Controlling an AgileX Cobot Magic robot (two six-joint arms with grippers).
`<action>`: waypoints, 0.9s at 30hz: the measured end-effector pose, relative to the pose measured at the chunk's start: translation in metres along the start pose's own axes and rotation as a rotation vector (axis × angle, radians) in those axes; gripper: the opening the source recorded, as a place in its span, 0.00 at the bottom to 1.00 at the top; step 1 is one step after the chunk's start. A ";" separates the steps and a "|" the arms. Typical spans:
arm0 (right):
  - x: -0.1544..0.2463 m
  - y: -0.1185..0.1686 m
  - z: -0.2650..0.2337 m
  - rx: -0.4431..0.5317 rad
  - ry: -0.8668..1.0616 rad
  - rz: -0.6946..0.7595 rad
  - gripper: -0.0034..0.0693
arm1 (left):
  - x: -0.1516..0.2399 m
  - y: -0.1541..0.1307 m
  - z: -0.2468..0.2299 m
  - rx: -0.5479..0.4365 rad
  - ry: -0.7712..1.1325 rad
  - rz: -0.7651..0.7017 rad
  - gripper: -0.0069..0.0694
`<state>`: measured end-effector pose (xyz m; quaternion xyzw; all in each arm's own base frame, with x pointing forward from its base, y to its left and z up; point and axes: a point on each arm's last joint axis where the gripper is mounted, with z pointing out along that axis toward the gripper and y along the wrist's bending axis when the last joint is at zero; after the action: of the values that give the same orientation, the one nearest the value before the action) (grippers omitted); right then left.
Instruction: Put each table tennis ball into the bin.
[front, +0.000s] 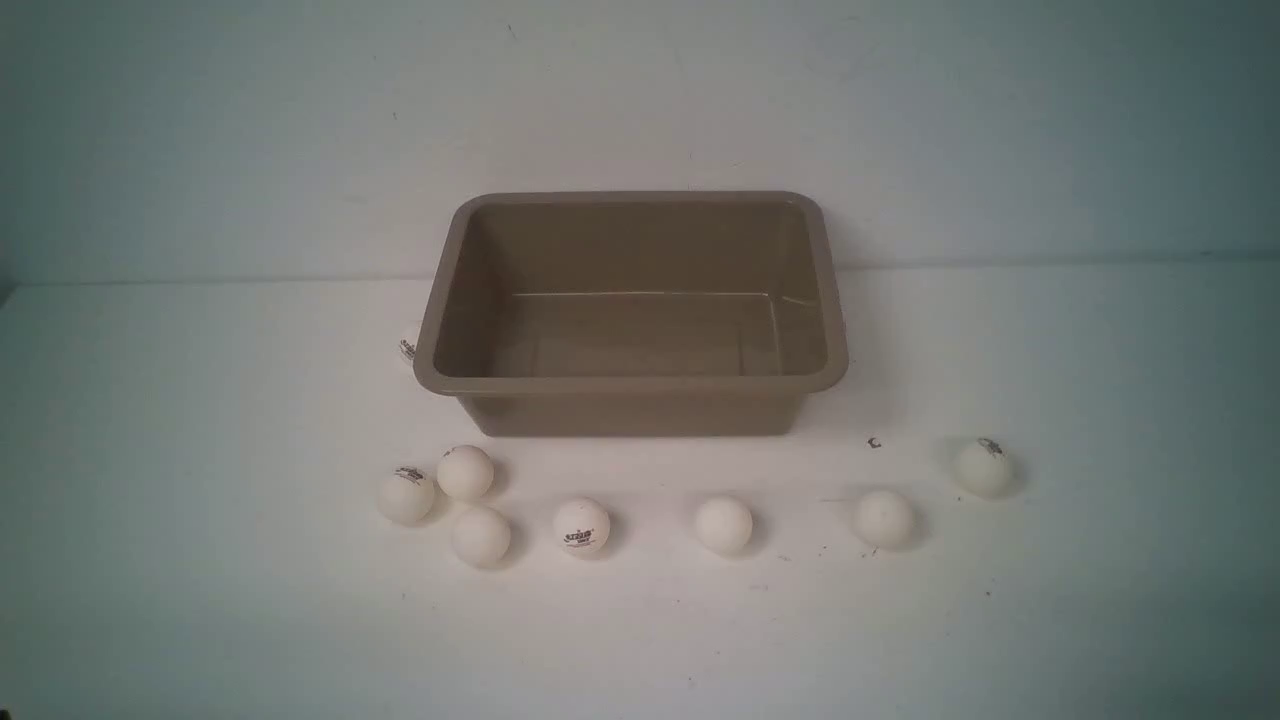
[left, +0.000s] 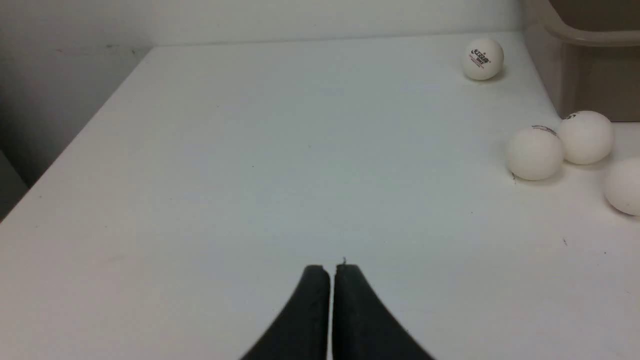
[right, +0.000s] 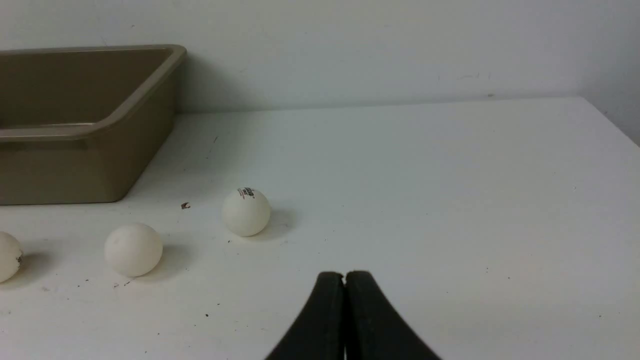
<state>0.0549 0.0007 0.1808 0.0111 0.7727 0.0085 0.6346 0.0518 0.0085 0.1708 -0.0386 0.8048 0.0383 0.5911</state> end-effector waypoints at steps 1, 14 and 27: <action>0.000 0.000 0.000 0.000 0.000 0.000 0.02 | 0.000 0.000 0.000 0.000 0.000 0.000 0.08; 0.000 0.000 0.000 0.000 0.000 0.000 0.02 | 0.000 0.000 0.000 0.000 0.000 0.000 0.08; 0.000 0.000 0.000 0.000 0.000 0.012 0.02 | 0.000 0.000 0.000 0.000 0.000 0.000 0.08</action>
<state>0.0549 0.0007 0.1808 0.0157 0.7726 0.0123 0.6345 0.0518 0.0085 0.1708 -0.0386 0.8048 0.0383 0.5911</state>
